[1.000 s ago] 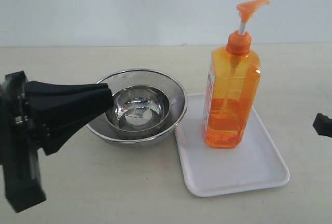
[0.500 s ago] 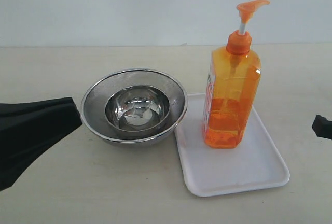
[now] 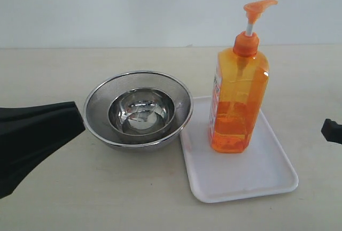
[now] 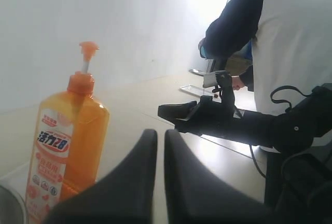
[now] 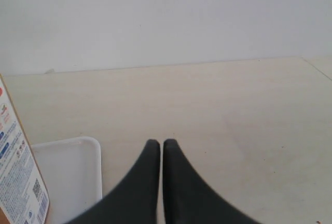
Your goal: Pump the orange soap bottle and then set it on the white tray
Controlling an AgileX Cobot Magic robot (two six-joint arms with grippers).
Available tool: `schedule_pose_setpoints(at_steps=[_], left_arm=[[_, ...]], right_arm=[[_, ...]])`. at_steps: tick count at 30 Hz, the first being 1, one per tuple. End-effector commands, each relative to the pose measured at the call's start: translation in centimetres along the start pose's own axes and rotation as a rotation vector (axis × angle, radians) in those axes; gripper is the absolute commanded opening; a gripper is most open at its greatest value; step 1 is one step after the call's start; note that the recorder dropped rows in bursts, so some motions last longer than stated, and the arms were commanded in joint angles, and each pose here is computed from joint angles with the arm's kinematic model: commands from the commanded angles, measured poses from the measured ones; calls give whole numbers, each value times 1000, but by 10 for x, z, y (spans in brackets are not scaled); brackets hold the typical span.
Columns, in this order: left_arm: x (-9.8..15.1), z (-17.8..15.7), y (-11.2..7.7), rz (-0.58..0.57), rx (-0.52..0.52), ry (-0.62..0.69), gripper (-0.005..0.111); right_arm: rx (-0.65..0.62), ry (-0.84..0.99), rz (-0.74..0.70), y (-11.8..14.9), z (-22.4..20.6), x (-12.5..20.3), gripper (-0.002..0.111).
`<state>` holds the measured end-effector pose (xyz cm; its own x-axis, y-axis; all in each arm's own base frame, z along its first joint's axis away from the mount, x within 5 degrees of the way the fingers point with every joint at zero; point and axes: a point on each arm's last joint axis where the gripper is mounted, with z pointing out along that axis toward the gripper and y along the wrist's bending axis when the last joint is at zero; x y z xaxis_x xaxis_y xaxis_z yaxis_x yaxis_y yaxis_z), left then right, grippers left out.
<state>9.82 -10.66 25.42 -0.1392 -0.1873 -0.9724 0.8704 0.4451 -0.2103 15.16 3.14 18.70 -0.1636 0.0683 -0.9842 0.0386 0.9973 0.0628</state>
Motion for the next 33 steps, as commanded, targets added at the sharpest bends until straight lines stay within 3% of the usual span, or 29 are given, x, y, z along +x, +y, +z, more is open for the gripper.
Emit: schedule_pose_setpoints(at_steps=[1,14,17,23,33], left_arm=[[1,-1,-1,-6,5,-6,5],[-6,-7,-4,90,-7,-48,5],[-16,-18,-5,135,-71,-102,5],[-26,-47,-6,140,-302,-160,5],[-2,-77,-11,222,-484,-213,5]], right_arm=[[6,-1,-4,-2,-1,1,0],[5,-2,3,-2,-1,1,0],[5,-2,3,-2,-1,1,0],[5,-2,6,-2,-1,1,0],[5,-2,6,-2,-1,1,0]])
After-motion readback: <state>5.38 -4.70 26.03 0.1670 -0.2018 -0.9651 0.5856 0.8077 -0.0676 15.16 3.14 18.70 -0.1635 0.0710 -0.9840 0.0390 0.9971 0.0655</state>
